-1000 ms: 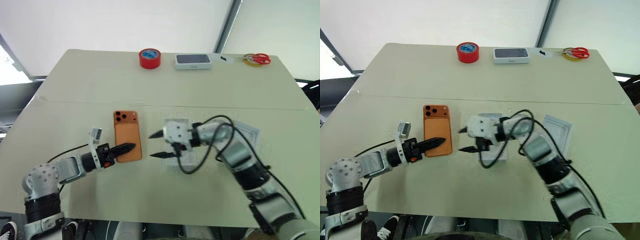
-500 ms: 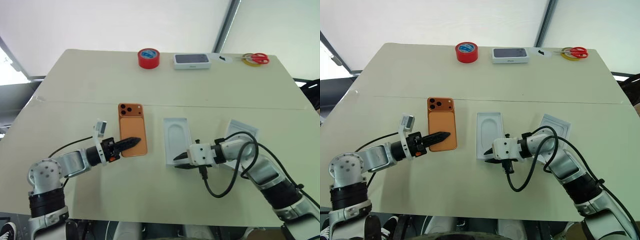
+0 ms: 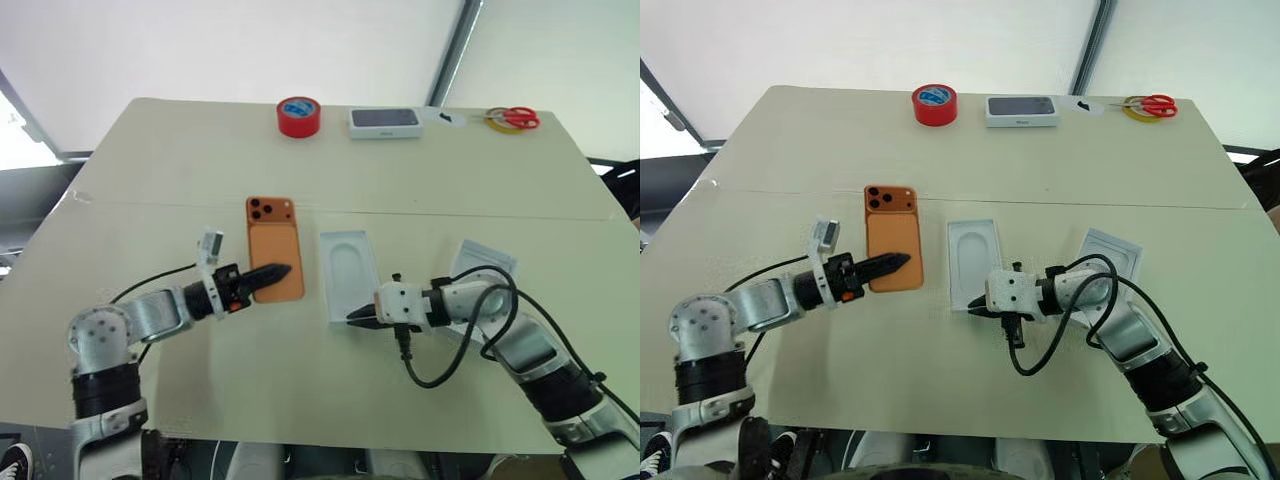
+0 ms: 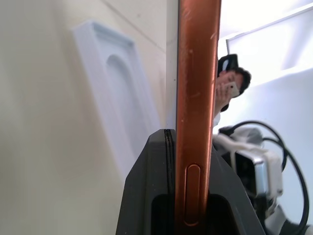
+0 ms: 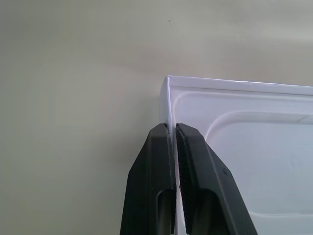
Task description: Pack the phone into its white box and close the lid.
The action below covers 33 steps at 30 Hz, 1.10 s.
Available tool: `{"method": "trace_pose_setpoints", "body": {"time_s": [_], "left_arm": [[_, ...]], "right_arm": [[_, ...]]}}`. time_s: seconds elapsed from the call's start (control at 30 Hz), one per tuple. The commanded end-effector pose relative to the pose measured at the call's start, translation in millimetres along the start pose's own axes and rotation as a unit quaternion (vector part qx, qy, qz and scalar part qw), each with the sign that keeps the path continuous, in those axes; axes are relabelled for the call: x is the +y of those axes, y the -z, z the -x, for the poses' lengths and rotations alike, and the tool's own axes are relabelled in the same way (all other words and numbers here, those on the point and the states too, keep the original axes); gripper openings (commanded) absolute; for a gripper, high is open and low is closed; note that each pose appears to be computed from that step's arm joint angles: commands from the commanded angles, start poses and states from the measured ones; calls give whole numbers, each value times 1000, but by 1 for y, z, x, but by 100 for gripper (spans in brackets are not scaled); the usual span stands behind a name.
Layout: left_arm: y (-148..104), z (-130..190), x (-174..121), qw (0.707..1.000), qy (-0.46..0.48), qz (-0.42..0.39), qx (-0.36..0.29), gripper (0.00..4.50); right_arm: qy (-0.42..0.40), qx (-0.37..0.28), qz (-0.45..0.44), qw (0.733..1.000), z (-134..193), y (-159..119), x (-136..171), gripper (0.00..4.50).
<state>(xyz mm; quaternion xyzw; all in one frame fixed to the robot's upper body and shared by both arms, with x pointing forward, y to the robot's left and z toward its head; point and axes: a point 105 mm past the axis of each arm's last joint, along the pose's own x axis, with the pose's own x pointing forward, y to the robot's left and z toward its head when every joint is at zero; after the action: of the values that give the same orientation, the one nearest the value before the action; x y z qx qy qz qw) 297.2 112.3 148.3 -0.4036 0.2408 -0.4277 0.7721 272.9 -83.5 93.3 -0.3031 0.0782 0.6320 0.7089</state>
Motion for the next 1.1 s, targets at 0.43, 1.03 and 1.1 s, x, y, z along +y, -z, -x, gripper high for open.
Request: {"method": "trace_pose_setpoints", "body": {"time_s": [0.43, 1.03, 1.1], "left_arm": [[15, -44, -2, 999, 21, -7, 37, 0], [24, -66, -6, 996, 43, 3, 76, 0], [24, -65, -8, 996, 44, 0, 81, 0]], "right_arm": [[31, -20, 3, 999, -10, -32, -9, 3], [120, 23, 11, 992, 56, -2, -61, 261], [132, 28, 21, 991, 58, 1, -67, 261]]}}
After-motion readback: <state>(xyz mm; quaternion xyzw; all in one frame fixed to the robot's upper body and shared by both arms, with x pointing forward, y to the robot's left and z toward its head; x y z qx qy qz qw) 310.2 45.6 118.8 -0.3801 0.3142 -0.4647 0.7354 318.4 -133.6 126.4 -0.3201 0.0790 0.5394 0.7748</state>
